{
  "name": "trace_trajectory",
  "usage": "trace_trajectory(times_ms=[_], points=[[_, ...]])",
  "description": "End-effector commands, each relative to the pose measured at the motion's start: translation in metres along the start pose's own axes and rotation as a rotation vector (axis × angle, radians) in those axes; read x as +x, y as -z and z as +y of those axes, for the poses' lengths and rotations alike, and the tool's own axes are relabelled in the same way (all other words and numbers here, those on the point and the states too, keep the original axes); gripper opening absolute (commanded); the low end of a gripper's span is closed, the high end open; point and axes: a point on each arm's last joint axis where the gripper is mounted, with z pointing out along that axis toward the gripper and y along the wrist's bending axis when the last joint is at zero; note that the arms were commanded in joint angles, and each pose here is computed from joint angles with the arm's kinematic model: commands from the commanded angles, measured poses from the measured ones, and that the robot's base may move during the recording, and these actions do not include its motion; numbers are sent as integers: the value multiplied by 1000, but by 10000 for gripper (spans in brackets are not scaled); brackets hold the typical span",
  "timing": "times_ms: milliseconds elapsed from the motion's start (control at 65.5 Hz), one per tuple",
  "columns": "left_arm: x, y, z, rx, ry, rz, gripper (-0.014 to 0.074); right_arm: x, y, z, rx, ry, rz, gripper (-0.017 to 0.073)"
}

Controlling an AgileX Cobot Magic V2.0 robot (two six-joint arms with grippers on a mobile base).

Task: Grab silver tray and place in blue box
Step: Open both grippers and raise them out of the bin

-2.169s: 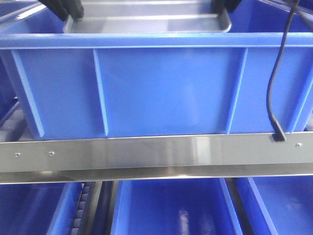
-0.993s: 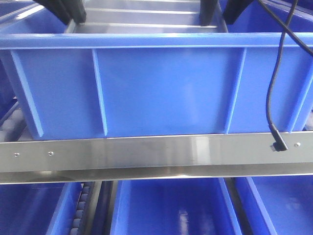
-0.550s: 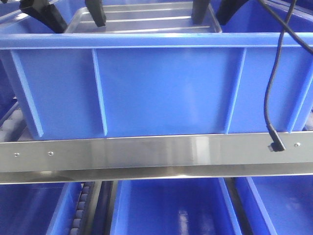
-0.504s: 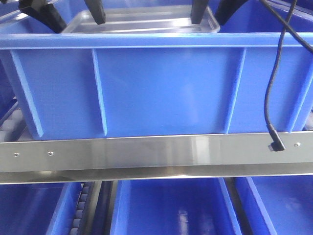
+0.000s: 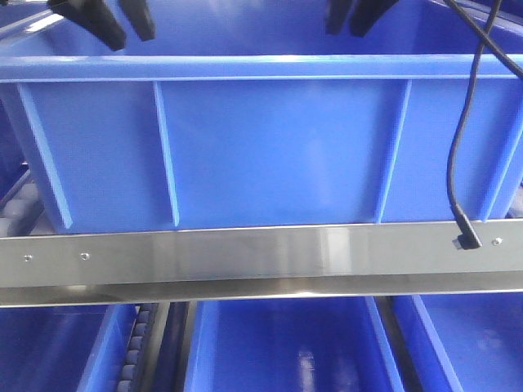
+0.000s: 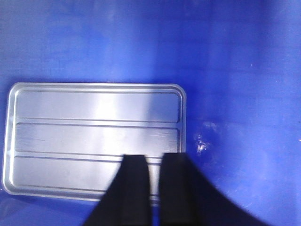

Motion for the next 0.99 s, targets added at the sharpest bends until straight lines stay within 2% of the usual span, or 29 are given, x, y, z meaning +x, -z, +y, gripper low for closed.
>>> trace_trajectory(times_ms=[0,122,229,351,412,565,672,825,886,978], points=[[-18,29,-9,72,16,-139,0,-19,31,3,-54,7,-148,41],[-18,29,-6,64,19,-131,-7,-18,31,2,-49,6,-135,53],[-13,31,-4,36,12,-75,-4,-15,31,2,-38,12,-102,53],[-6,37,-5,27,-79,-40,-5,-13,33,3,-50,49,-89,53],[-4,43,-6,40,-97,-70,-5,-13,39,4,-71,70,-110,53],[4,58,-2,67,-93,-126,-5,-11,60,4,-134,81,-214,53],[16,67,4,82,-93,-164,-5,0,81,-2,-167,83,-305,53],[37,76,12,127,-96,-262,-5,27,95,-13,-195,129,-407,53],[47,81,12,163,-113,-323,-5,39,101,-18,-207,128,-441,53],[67,86,13,218,-182,-431,-6,59,106,-26,-220,131,-483,53]])
